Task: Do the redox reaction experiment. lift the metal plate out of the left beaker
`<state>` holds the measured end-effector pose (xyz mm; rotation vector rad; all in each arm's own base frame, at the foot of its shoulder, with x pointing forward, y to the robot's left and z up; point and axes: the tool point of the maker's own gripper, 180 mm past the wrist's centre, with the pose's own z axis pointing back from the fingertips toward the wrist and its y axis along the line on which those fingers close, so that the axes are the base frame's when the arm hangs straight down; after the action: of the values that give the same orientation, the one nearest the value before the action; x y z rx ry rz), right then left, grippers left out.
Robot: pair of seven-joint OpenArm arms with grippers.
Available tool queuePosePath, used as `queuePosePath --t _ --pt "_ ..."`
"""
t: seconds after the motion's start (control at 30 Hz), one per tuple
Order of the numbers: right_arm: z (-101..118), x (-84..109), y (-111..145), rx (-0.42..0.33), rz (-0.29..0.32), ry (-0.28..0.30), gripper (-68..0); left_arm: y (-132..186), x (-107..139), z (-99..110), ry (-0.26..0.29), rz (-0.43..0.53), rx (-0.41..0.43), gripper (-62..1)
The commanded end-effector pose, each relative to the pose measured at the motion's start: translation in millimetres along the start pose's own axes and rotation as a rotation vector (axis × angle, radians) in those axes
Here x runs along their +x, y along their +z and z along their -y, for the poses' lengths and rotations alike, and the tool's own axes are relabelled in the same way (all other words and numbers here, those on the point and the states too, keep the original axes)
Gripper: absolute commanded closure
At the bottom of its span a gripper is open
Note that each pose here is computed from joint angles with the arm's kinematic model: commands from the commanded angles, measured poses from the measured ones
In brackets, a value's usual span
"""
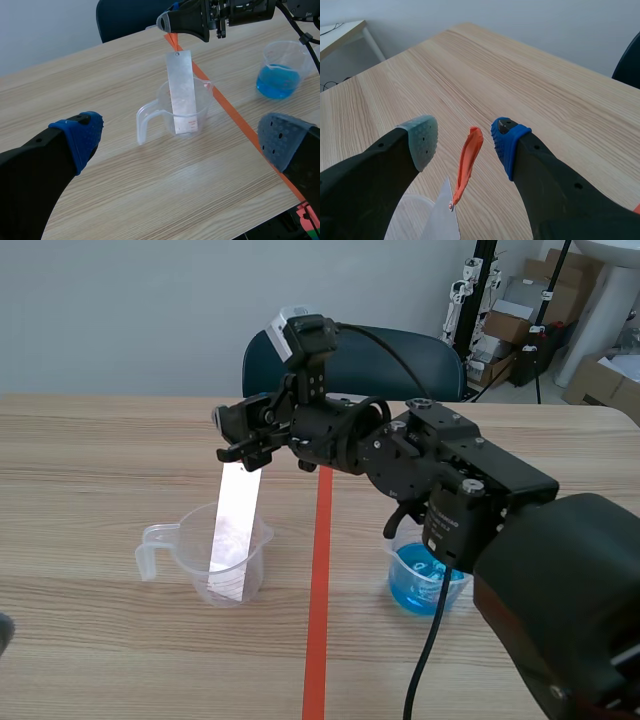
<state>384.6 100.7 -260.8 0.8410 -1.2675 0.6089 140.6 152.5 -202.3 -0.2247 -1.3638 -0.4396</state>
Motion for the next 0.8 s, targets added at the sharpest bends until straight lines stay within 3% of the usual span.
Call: queuePosePath --t 0.0,0.33,0.5,0.77 --pt "2.6 16.5 -1.9 0.002 0.032 0.014 -25.7 -1.3 7.2 1.5 0.005 0.029 -0.006 -62.3" --pt "2.4 20.6 -1.4 0.003 0.059 -0.029 -25.3 -1.3 7.3 1.5 0.005 0.029 -0.006 -62.3" --pt "2.4 20.2 -1.4 0.004 0.057 -0.074 -13.5 -1.3 7.3 1.5 0.005 0.029 -0.006 -62.3" --pt "1.2 12.2 -1.5 0.007 0.016 -0.114 -13.4 -1.3 7.3 1.5 0.005 0.029 -0.006 -62.3"
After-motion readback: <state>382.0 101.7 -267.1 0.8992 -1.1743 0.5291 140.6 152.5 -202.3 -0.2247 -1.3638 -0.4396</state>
